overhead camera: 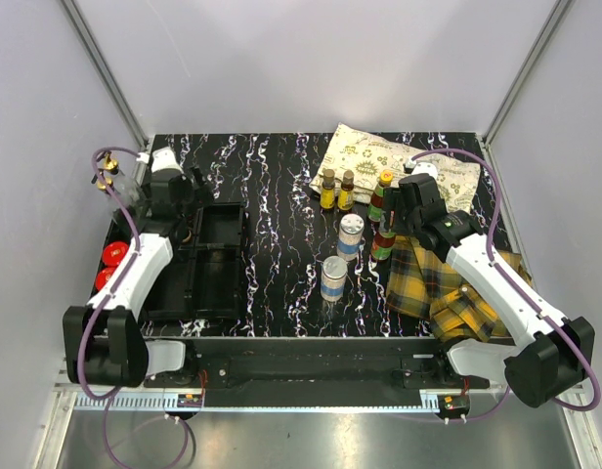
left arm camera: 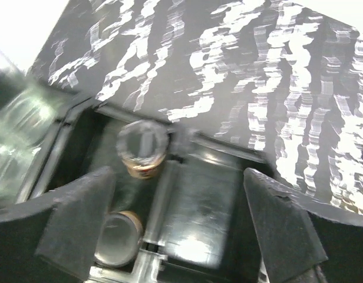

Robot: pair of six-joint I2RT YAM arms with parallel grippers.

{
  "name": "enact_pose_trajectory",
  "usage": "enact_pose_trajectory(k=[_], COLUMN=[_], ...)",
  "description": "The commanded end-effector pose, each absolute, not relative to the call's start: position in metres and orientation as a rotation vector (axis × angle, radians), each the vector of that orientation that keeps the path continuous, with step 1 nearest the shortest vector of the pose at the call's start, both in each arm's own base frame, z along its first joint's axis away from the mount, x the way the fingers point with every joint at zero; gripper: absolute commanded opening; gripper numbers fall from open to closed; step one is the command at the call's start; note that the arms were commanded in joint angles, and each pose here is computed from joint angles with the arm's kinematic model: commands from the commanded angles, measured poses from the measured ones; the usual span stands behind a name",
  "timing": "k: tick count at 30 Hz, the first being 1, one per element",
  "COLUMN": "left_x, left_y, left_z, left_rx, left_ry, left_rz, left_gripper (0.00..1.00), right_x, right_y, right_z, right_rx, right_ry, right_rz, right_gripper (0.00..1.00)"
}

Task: Organize the condiment bottles
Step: Place the bottle in the storage box, then pick up the bottle from the center of the board.

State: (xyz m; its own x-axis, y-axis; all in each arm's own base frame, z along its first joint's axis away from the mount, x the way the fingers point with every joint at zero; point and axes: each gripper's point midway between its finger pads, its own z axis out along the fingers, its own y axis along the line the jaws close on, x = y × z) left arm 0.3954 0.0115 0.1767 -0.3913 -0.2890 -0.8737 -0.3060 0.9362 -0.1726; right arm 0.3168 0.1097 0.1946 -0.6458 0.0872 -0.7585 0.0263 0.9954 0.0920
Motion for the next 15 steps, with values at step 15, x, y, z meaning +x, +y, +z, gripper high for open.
enact_pose_trajectory(k=[15], left_x=[0.304], left_y=[-0.216], left_z=[0.272], left_rx=[0.418], left_ry=[1.859], left_rz=[-0.637], left_gripper=[0.99], right_x=[0.316], right_y=[0.110], right_z=[0.221], right_rx=[0.150], right_ry=[2.219], right_rz=[0.133], right_gripper=[1.00])
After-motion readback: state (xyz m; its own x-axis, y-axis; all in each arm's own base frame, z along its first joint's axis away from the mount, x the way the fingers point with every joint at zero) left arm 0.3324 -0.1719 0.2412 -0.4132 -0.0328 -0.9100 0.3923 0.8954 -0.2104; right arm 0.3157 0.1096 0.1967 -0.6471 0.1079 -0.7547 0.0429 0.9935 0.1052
